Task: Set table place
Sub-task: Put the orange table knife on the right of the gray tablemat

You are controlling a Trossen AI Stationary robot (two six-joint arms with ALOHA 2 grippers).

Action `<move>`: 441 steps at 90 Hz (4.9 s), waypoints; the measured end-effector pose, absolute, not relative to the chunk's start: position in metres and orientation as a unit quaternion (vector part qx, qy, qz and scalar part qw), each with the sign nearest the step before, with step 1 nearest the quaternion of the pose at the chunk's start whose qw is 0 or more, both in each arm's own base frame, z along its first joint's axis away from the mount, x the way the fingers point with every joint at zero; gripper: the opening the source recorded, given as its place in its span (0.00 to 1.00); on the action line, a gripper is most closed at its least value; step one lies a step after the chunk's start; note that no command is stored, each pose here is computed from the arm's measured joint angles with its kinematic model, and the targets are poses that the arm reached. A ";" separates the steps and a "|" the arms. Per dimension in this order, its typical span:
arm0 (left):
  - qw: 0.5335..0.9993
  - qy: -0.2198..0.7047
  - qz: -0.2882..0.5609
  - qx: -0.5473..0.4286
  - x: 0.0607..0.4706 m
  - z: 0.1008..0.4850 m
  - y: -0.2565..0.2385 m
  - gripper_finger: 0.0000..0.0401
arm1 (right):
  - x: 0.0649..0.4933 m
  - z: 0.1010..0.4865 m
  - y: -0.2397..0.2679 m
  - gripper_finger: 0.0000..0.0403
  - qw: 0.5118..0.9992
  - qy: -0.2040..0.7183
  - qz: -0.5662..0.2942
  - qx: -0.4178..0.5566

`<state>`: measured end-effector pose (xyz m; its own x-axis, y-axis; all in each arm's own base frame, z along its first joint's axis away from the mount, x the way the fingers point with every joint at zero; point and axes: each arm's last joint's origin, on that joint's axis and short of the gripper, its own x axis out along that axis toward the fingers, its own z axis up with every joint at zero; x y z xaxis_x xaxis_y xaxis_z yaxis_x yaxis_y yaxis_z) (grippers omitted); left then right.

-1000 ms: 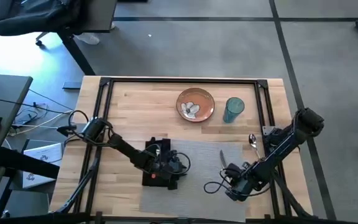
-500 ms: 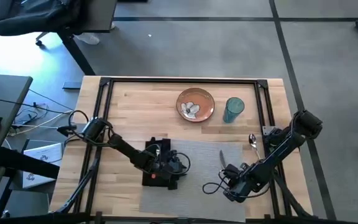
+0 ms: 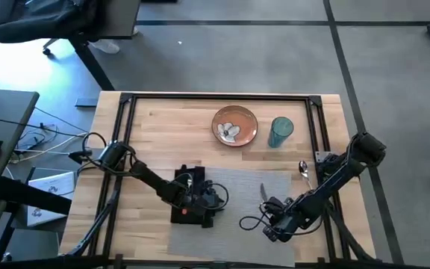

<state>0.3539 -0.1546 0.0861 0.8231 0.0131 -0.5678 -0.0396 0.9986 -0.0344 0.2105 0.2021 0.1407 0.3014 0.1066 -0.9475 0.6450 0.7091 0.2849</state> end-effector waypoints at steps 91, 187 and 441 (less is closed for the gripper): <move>0.954 0.298 0.012 -0.022 0.354 0.086 -0.155 0.32 | 0.246 0.138 0.129 0.00 0.759 0.536 -0.300 0.216; 0.953 0.301 0.011 -0.021 0.353 0.086 -0.155 0.32 | 0.238 0.132 0.127 0.00 0.713 0.576 -0.334 0.221; 0.953 0.301 0.006 -0.020 0.353 0.086 -0.157 0.32 | 0.182 0.153 0.216 0.00 0.667 0.658 -0.230 0.262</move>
